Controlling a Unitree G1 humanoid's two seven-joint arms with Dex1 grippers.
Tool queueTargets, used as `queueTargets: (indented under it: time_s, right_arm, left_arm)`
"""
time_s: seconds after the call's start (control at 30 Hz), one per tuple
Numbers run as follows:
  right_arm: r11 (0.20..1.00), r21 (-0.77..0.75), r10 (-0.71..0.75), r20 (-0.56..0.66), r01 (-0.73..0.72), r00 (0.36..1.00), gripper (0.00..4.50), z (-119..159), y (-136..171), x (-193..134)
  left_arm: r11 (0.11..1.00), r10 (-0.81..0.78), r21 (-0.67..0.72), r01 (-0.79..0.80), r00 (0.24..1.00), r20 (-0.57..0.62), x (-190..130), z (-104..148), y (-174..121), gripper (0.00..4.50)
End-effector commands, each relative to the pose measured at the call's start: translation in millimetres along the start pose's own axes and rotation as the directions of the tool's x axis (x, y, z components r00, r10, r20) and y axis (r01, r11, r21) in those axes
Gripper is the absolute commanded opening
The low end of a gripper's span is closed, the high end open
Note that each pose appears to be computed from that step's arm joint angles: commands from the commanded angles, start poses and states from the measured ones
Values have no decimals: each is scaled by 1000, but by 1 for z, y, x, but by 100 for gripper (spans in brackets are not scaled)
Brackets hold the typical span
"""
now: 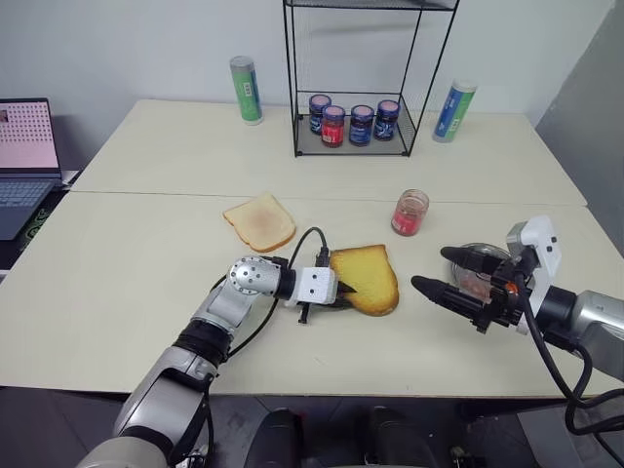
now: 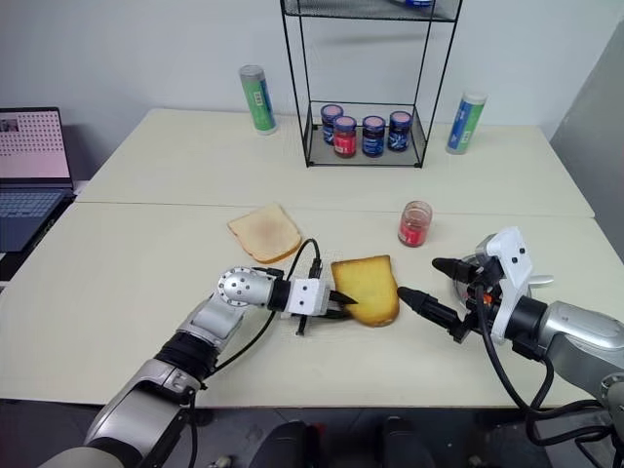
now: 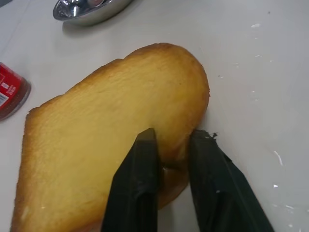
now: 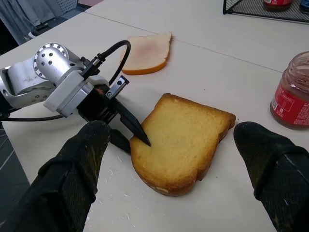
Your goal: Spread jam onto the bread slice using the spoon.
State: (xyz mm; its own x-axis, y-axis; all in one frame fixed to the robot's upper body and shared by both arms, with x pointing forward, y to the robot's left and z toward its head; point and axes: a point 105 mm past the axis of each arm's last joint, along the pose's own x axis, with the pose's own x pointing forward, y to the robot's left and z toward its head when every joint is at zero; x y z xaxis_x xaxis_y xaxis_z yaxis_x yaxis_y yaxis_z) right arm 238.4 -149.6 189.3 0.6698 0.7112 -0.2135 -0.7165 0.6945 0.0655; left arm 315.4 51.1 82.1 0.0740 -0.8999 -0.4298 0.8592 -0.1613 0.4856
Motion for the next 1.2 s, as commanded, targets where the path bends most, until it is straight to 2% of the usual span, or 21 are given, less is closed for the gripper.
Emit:
queueTargets:
  time_s: [0.03, 0.07, 0.1, 0.27, 0.43, 0.53, 0.63, 0.7, 0.83, 1.0, 1.07, 1.2]
  right_arm:
    - [1000, -25, -2, 34, 3, 999, 450, 7, 2, -2]
    - [1000, -22, -6, 36, 7, 999, 450, 6, 2, -2]
    - [1000, -15, -15, 36, 15, 999, 450, 5, 0, -3]
    - [997, 14, -80, 49, 79, 996, 450, 3, -13, -13]
    - [977, 71, -209, 77, 203, 975, 450, 0, -36, -33]
    - [927, 163, -359, 132, 337, 924, 450, 1, -63, -59]
    - [838, 274, -523, 157, 472, 838, 450, -8, -86, -94]
    - [787, 331, -589, 152, 521, 794, 450, -17, -95, -109]
    - [654, 452, -705, 73, 606, 706, 450, -53, -113, -137]
    - [556, 644, -754, 125, 525, 645, 450, -60, -131, -138]
    - [532, 700, -754, 134, 477, 643, 450, -63, -135, -130]
    - [479, 730, -759, 66, 487, 648, 450, -82, -148, -110]
  left_arm:
    - [1000, 7, -13, -6, 999, 39, -9, 11, 9, 185]
    - [1000, 3, -16, -2, 999, 39, -11, 12, 10, 203]
    - [1000, 1, -22, -1, 999, 33, -18, 13, 12, 240]
    - [999, 8, -50, -7, 1000, 9, -43, 18, 20, 328]
    - [993, 27, -112, -23, 999, 31, -66, 34, 28, 448]
    - [968, 143, -230, -103, 975, 168, -68, 62, 47, 448]
    - [947, 196, -304, -106, 938, 285, -59, 91, 54, 448]
    - [947, 191, -310, -90, 930, 314, -51, 101, 53, 448]
    - [951, 170, -301, -69, 931, 324, -29, 110, 51, 448]
    - [956, 146, -289, -45, 930, 337, -14, 115, 45, 448]
    - [957, 131, -290, -32, 934, 332, -11, 114, 41, 448]
    - [961, 137, -272, -47, 936, 324, -6, 115, 38, 448]
